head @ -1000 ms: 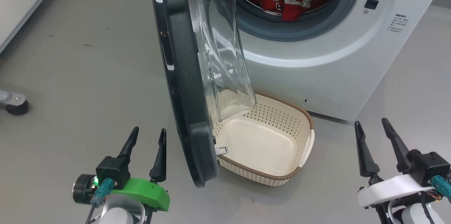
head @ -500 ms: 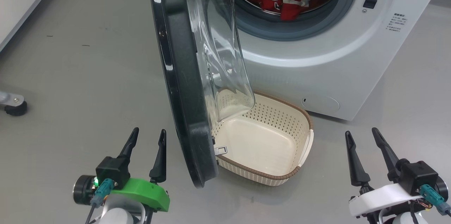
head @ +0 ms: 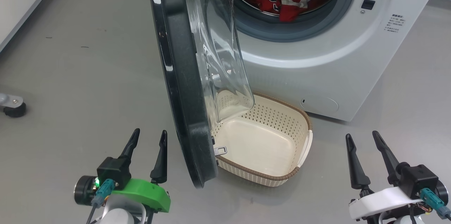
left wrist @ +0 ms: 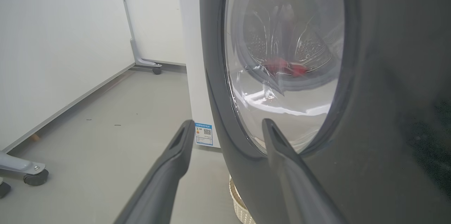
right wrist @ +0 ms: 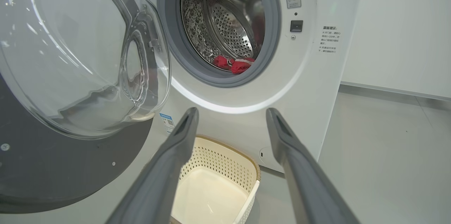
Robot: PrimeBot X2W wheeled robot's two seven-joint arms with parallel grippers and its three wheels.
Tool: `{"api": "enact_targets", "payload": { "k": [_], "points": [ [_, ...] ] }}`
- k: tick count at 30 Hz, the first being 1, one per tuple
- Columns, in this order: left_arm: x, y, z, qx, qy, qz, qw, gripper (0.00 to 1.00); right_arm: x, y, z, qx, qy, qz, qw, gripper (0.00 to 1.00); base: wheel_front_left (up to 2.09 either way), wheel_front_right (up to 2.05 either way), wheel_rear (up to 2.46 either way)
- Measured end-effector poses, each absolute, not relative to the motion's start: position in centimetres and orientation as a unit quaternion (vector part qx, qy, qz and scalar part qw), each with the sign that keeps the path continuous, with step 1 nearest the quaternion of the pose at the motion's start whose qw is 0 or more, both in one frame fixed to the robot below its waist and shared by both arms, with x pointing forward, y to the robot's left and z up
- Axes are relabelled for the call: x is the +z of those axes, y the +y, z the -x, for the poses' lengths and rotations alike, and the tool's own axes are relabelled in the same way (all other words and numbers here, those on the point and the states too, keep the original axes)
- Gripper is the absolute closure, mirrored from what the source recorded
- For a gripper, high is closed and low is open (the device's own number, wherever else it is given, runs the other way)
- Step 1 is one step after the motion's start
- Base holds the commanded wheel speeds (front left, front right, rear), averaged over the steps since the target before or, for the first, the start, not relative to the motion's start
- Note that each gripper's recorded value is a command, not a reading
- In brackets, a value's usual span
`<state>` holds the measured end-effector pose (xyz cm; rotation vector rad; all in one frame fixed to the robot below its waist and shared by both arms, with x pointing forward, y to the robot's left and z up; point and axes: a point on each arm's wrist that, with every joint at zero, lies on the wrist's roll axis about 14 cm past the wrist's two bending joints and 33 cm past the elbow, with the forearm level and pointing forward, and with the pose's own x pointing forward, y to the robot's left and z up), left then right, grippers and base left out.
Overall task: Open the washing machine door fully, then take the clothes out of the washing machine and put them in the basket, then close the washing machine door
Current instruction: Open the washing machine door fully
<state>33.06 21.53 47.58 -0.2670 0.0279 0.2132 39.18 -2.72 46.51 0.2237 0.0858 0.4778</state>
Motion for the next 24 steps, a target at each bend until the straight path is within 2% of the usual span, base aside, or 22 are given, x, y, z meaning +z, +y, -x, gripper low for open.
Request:
{"api": "enact_targets", "payload": {
  "k": [5,6,7,8,9,24],
  "points": [
    [47.5,21.5,-33.0,0.107,0.015,0.136,0.985,0.0,46.5,-2.8,-39.3,0.234,0.041,-0.111,0.965,0.0,0.0,0.0,0.0],
    [47.5,21.5,-33.0,0.107,0.016,0.136,0.985,0.16,46.5,-2.8,-39.3,0.234,0.041,-0.112,0.965,0.0,0.0,0.0,0.0],
    [47.4,21.5,-33.0,0.107,0.016,0.136,0.985,0.27,46.5,-2.8,-39.3,0.234,0.041,-0.111,0.965,0.0,0.0,0.0,0.0],
    [47.4,21.5,-33.0,0.106,0.016,0.136,0.985,0.78,46.5,-2.9,-39.3,0.233,0.04,-0.111,0.965,0.0,0.0,0.0,0.0],
    [47.4,21.5,-33.0,0.106,0.017,0.136,0.985,1.0,46.6,-2.9,-39.3,0.234,0.04,-0.111,0.965,0.0,0.0,0.0,0.0],
    [48.6,22.0,-32.9,0.115,-0.002,0.135,0.984,1.0,46.2,-3.1,-39.7,0.231,0.043,-0.112,0.965,0.0,0.0,0.0,0.0]
  ]
}}
